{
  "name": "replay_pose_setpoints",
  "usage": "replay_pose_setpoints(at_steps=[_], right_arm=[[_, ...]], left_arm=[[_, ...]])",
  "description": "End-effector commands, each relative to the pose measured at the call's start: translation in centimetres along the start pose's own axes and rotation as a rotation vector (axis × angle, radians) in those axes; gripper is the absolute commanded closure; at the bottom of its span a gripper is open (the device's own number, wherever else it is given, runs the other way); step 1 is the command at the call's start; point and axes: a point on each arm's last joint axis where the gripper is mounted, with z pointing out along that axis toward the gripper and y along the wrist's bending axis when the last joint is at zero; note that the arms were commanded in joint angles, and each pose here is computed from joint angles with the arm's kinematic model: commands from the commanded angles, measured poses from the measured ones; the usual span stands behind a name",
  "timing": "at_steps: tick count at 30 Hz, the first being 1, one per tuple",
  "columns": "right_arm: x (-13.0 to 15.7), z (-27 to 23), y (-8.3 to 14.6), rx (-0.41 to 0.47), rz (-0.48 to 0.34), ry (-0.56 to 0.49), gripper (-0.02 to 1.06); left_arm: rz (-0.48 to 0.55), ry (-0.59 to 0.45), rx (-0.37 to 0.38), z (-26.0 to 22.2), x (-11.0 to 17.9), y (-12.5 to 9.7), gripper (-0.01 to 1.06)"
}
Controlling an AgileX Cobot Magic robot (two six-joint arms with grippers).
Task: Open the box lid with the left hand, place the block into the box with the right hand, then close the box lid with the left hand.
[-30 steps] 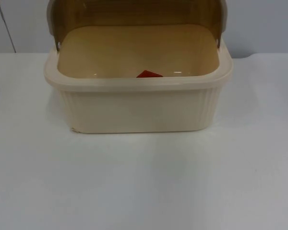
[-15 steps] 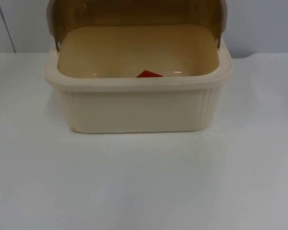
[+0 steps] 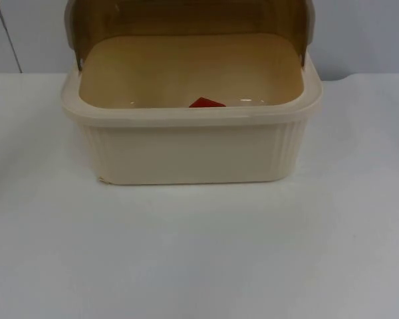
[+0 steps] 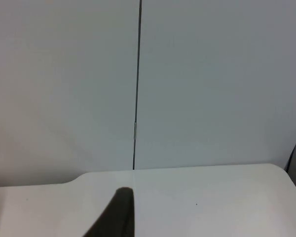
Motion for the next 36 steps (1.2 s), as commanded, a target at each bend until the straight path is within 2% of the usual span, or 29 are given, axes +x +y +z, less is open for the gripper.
replay_pose_setpoints(at_steps=[1,2,3,5,10,14,16,20,25,36], right_arm=[[0.1,-0.1,-0.1,0.003,0.001,-0.001,0.01],[0.1,-0.1,-0.1,0.003,0.001,-0.001,0.01],[0.1,-0.1,-0.1,0.003,0.001,-0.001,0.01],[0.1,-0.1,-0.1,0.003,0.001,-0.001,0.01],[0.1,-0.1,-0.1,0.003,0.001,-0.001,0.01],[0.1,-0.1,-0.1,0.003,0.001,-0.001,0.01],[0.1,-0.1,-0.1,0.003,0.001,-0.001,0.01],[0.1,-0.1,-0.1,0.003,0.001,-0.001,0.01],[0.1,-0.1,-0.1,0.003,0.001,-0.001,0.01],[0.1,-0.1,-0.1,0.003,0.001,-0.001,0.01]], left_arm=[[-0.037,-0.007,0.031,0.0,-0.3,-0.3,0.73],[-0.037,-0.007,0.031,0.0,-0.3,-0.3,0.73],[-0.046,-0.006,0.035,0.1,-0.1,-0.3,0.86],[-0.048,-0.001,0.036,0.2,0.0,-0.3,1.06],[-0.077,-0.001,0.072,0.6,0.2,-0.8,1.05],[-0.081,-0.037,0.186,1.9,0.9,-1.7,1.05],[-0.081,-0.04,0.189,2.0,1.0,-1.7,1.05],[-0.09,-0.01,0.274,2.7,2.4,-2.0,1.05],[-0.135,-0.015,0.323,2.9,3.3,-2.1,1.05],[-0.138,-0.011,0.418,3.0,3.6,-3.5,1.05]])
